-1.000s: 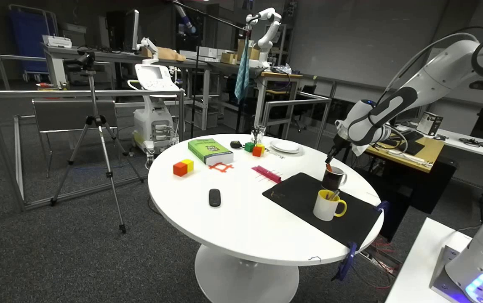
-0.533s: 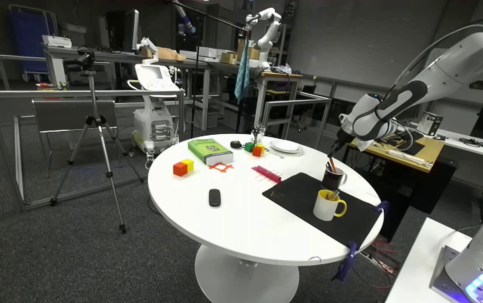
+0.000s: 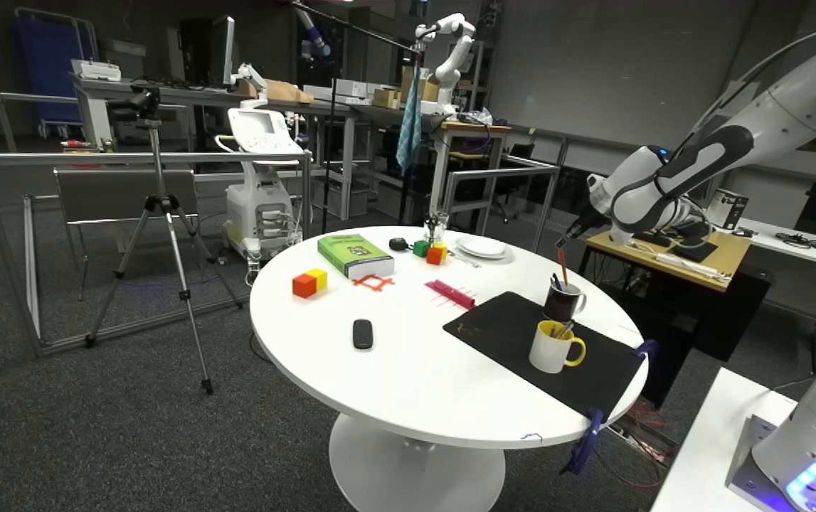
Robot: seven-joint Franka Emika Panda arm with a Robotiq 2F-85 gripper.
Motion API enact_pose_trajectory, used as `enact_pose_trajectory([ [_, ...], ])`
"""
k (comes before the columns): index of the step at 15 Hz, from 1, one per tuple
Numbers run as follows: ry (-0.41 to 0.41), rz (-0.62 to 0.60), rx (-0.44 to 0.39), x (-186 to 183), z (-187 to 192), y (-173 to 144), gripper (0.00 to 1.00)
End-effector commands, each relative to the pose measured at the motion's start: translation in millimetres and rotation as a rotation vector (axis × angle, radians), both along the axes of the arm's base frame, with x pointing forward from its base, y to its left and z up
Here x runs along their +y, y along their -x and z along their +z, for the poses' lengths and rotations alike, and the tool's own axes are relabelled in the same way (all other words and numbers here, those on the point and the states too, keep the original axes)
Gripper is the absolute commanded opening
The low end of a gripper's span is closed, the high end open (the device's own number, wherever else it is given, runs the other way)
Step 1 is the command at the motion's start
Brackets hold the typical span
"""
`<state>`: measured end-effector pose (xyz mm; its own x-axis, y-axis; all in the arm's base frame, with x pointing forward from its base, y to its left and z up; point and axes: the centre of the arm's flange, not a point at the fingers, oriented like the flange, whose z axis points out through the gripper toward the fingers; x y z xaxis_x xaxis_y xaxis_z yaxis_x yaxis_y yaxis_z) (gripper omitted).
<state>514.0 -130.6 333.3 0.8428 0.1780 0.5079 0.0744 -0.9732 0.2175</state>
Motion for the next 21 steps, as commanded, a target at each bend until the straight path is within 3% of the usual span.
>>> enact_pose_trajectory([
  [1,0.006,0.07,-0.123,25,20,29,0.02],
  [6,-0.01,0.187,-0.211,88,28,42,0.02],
  [11,-0.058,0.256,-0.206,139,35,50,0.02],
  [16,-0.135,0.252,-0.154,164,42,63,0.02],
  [21,-0.223,0.218,-0.112,166,42,93,0.02],
])
